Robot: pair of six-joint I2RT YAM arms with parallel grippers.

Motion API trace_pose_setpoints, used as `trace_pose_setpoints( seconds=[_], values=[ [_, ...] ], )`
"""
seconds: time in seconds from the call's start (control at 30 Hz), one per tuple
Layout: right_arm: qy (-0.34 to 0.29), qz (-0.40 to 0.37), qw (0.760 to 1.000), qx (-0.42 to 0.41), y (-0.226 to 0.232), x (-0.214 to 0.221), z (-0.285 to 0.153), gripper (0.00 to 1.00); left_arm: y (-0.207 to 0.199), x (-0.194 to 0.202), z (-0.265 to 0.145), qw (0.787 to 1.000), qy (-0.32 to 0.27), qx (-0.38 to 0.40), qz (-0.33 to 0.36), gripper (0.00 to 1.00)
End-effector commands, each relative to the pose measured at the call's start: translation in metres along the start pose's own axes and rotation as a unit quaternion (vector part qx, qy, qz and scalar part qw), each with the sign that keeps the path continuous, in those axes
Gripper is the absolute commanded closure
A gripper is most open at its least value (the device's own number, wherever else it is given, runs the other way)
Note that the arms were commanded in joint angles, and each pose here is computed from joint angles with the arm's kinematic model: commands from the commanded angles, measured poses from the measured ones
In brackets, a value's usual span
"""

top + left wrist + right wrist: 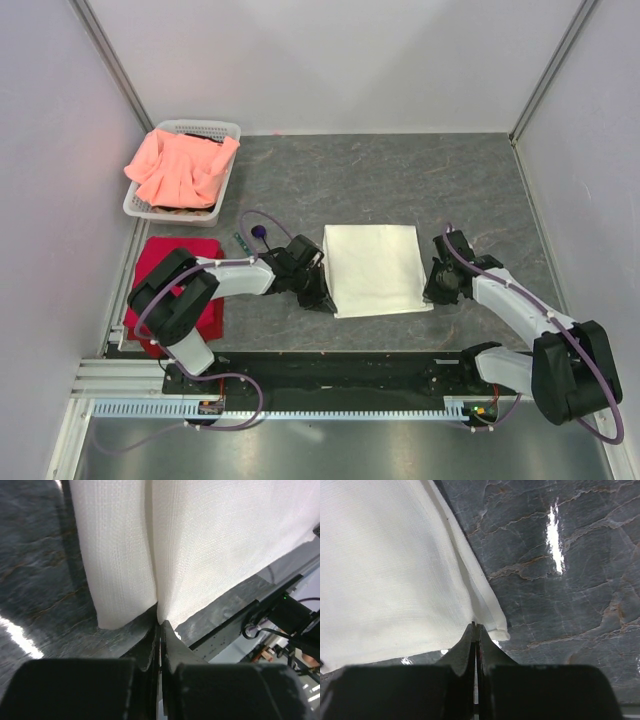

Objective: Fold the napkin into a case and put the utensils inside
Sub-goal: Fold the rectangle-folded napkin at the center of the board.

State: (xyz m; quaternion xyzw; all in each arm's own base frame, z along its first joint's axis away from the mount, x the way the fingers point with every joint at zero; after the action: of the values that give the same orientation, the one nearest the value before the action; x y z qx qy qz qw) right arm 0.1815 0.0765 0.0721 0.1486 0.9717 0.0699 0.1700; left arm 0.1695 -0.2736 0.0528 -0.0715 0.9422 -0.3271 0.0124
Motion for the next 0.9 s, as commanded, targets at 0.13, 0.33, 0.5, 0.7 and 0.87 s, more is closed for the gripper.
trace_pose_setpoints(
  seconds=[0.13, 0.33, 0.5, 0.7, 0.87],
  values=[
    [-0.016, -0.017, 1.000, -0.005, 0.008, -0.001, -0.013, 1.00, 0.011, -0.008, -0.022, 0.995, -0.058, -0.063, 0.049, 0.98],
    [-0.002, -0.006, 0.999, 0.033, 0.000, 0.013, -0.007, 1.00, 0.012, -0.007, -0.019, 0.996, -0.049, -0.063, 0.045, 0.98],
    [-0.009, 0.000, 0.999, 0.047, -0.005, 0.017, -0.006, 0.81, 0.007, -0.009, -0.021, 0.996, -0.053, -0.053, 0.049, 0.98],
    [-0.007, 0.006, 1.000, 0.015, 0.002, 0.021, -0.003, 0.46, 0.007, -0.008, -0.022, 0.996, -0.052, -0.051, 0.051, 0.98],
    [-0.012, 0.004, 1.000, -0.002, 0.007, 0.017, -0.004, 0.37, 0.006, -0.008, -0.021, 0.996, -0.050, -0.050, 0.051, 0.98]
  ],
)
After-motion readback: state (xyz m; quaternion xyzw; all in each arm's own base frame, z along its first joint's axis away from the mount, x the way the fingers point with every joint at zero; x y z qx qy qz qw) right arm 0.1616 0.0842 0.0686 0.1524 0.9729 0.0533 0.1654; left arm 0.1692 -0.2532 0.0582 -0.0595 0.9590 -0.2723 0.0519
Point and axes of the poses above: each gripper's point midway between its finger pads, its own z axis out along the fingers, its own y axis along the line the jaws close on, x = y × z, the point moved 5 cm from there along -z, back along the fingers, and after that the axes turned 4 degrees about -z, right-handed, at the moved point
